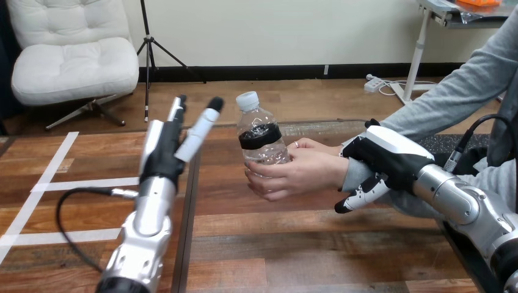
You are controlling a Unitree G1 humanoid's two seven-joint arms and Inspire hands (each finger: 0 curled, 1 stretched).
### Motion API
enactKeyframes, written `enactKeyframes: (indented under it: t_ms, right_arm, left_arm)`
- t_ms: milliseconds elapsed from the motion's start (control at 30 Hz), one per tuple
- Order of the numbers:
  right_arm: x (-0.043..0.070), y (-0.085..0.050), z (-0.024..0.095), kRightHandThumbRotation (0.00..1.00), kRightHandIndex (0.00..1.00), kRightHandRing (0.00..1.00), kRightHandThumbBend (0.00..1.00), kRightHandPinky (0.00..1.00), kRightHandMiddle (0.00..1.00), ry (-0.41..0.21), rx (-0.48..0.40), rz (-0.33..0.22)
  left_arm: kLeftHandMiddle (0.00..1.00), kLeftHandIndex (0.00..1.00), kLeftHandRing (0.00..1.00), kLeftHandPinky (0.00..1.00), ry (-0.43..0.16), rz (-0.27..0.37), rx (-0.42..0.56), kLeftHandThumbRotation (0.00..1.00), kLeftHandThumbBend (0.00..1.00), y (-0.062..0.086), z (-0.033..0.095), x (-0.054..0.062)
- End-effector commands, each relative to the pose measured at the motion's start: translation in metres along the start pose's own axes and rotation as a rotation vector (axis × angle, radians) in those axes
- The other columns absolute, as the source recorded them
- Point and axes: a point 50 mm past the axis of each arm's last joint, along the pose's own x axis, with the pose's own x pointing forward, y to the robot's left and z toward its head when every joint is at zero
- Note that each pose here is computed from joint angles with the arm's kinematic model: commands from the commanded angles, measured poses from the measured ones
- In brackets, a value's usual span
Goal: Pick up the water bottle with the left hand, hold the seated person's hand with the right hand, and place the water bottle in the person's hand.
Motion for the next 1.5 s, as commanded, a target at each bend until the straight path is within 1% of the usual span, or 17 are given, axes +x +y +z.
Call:
enactKeyframes:
  t_ms: [0, 100, 200, 333, 367, 433, 633, 667, 800, 933, 1100, 1200, 1300, 1467]
  right_arm:
    - [0.009, -0.024, 0.022, 0.00, 0.39, 0.32, 0.80, 0.28, 0.38, -0.096, -0.006, -0.086]
    - [0.009, -0.025, 0.022, 0.00, 0.40, 0.33, 0.81, 0.29, 0.39, -0.090, -0.006, -0.078]
    - [0.009, -0.025, 0.022, 0.00, 0.43, 0.35, 0.82, 0.30, 0.41, -0.094, -0.012, -0.080]
    - [0.008, -0.026, 0.022, 0.01, 0.47, 0.40, 0.83, 0.35, 0.46, -0.099, -0.049, -0.070]
    - [0.008, -0.026, 0.022, 0.04, 0.50, 0.44, 0.83, 0.38, 0.49, -0.098, -0.055, -0.069]
    - [0.008, -0.027, 0.022, 0.06, 0.52, 0.47, 0.84, 0.40, 0.52, -0.102, -0.063, -0.070]
    - [0.007, -0.027, 0.022, 0.16, 0.57, 0.52, 0.87, 0.45, 0.56, -0.109, -0.071, -0.077]
    - [0.007, -0.028, 0.023, 0.19, 0.59, 0.53, 0.88, 0.46, 0.58, -0.110, -0.073, -0.078]
    - [0.006, -0.027, 0.022, 0.25, 0.61, 0.56, 0.90, 0.49, 0.60, -0.109, -0.085, -0.091]
    - [0.006, -0.028, 0.021, 0.30, 0.64, 0.60, 0.92, 0.51, 0.63, -0.106, -0.093, -0.091]
    - [0.005, -0.028, 0.021, 0.34, 0.66, 0.63, 0.93, 0.53, 0.66, -0.102, -0.110, -0.096]
    - [0.005, -0.028, 0.021, 0.36, 0.67, 0.64, 0.94, 0.53, 0.67, -0.106, -0.102, -0.097]
    - [0.004, -0.029, 0.024, 0.38, 0.68, 0.65, 0.94, 0.53, 0.68, -0.120, -0.112, -0.101]
    - [0.004, -0.028, 0.022, 0.41, 0.70, 0.67, 0.94, 0.54, 0.69, -0.105, -0.108, -0.097]
  left_arm:
    - [1.00, 1.00, 1.00, 0.98, -0.150, 0.015, -0.063, 0.97, 1.00, 0.012, 0.025, 0.001]
    - [1.00, 1.00, 1.00, 0.99, -0.152, 0.020, -0.091, 0.95, 0.99, 0.015, 0.025, -0.001]
    - [1.00, 1.00, 1.00, 1.00, -0.160, 0.016, -0.090, 0.95, 0.97, 0.018, 0.024, -0.003]
    - [1.00, 1.00, 1.00, 1.00, -0.173, 0.007, -0.094, 0.96, 0.94, 0.021, 0.023, -0.005]
    - [1.00, 1.00, 1.00, 1.00, -0.173, 0.006, -0.093, 0.96, 0.92, 0.022, 0.023, -0.005]
    - [1.00, 1.00, 0.99, 1.00, -0.176, 0.004, -0.093, 0.96, 0.92, 0.023, 0.022, -0.005]
    - [0.98, 0.97, 0.95, 0.98, -0.180, -0.004, -0.123, 0.94, 0.90, 0.024, 0.020, -0.006]
    - [0.97, 0.96, 0.94, 0.97, -0.180, -0.004, -0.122, 0.93, 0.91, 0.024, 0.020, -0.006]
    - [0.96, 0.95, 0.92, 0.95, -0.179, -0.005, -0.121, 0.93, 0.92, 0.025, 0.020, -0.006]
    - [0.94, 0.93, 0.91, 0.93, -0.185, -0.007, -0.121, 0.92, 0.93, 0.024, 0.021, -0.007]
    - [0.94, 0.93, 0.90, 0.92, -0.185, -0.011, -0.121, 0.92, 0.93, 0.024, 0.020, -0.006]
    - [0.94, 0.92, 0.90, 0.92, -0.184, -0.017, -0.128, 0.92, 0.93, 0.024, 0.021, -0.006]
    - [0.94, 0.92, 0.90, 0.92, -0.183, -0.019, -0.131, 0.92, 0.93, 0.024, 0.021, -0.006]
    - [0.94, 0.92, 0.90, 0.91, -0.186, -0.026, -0.127, 0.92, 0.93, 0.023, 0.020, -0.006]
